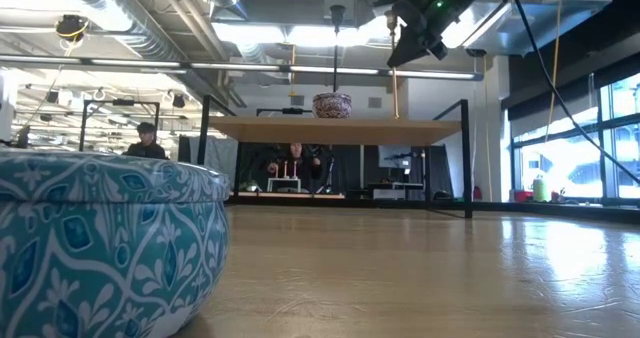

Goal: Pick & Place candle stick holders
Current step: Put the gold candle holder on the shelf, then put the blue candle on the shelf

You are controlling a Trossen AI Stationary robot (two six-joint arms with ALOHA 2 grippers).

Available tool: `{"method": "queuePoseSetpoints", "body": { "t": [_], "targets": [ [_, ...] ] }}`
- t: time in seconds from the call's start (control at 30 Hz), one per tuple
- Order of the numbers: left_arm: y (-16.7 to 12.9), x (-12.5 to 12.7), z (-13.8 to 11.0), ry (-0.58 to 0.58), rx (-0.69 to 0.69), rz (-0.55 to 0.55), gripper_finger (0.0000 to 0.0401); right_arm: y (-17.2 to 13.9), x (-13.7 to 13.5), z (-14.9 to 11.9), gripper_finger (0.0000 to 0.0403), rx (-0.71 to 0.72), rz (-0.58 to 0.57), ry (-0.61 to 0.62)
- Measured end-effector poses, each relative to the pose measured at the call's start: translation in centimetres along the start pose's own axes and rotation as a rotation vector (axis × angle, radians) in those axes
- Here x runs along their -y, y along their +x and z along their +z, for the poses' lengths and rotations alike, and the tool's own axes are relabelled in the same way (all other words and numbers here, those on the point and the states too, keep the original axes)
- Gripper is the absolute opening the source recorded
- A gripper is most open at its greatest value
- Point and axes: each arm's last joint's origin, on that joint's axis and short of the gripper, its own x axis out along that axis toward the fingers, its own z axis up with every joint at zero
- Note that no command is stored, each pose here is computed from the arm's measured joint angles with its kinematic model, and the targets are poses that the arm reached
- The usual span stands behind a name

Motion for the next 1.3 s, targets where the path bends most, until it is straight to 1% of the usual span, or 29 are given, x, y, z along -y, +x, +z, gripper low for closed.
{"method": "queuePoseSetpoints", "body": {
  "t": [0.27, 0.8, 0.93, 1.17, 1.3],
  "targets": [
    [0.0, 0.0, 0.0, 0.002, 0.000, 0.000, 0.0002, 0.0, 0.0, 0.0, 0.0045, -0.001, -0.001, -0.003],
    [0.0, 0.0, 0.0, 0.004, -0.005, -0.005, 0.0001, 0.0, -0.1, -0.4, 0.0055, -0.044, 0.015, -0.002],
    [0.0, 0.0, 0.0, 0.004, -0.005, -0.005, 0.0002, 0.0, -0.1, -0.4, 0.0083, -0.044, 0.029, 0.003],
    [0.0, 0.0, 0.0, 0.004, -0.005, -0.005, 0.0003, -0.4, -0.1, -0.6, 0.0163, -0.064, 0.013, 0.014],
    [0.0, 0.0, 0.0, 0.004, -0.005, -0.006, 0.0001, -1.3, -0.1, -0.7, 0.0197, -0.063, 0.003, 0.015]
  ]
}}
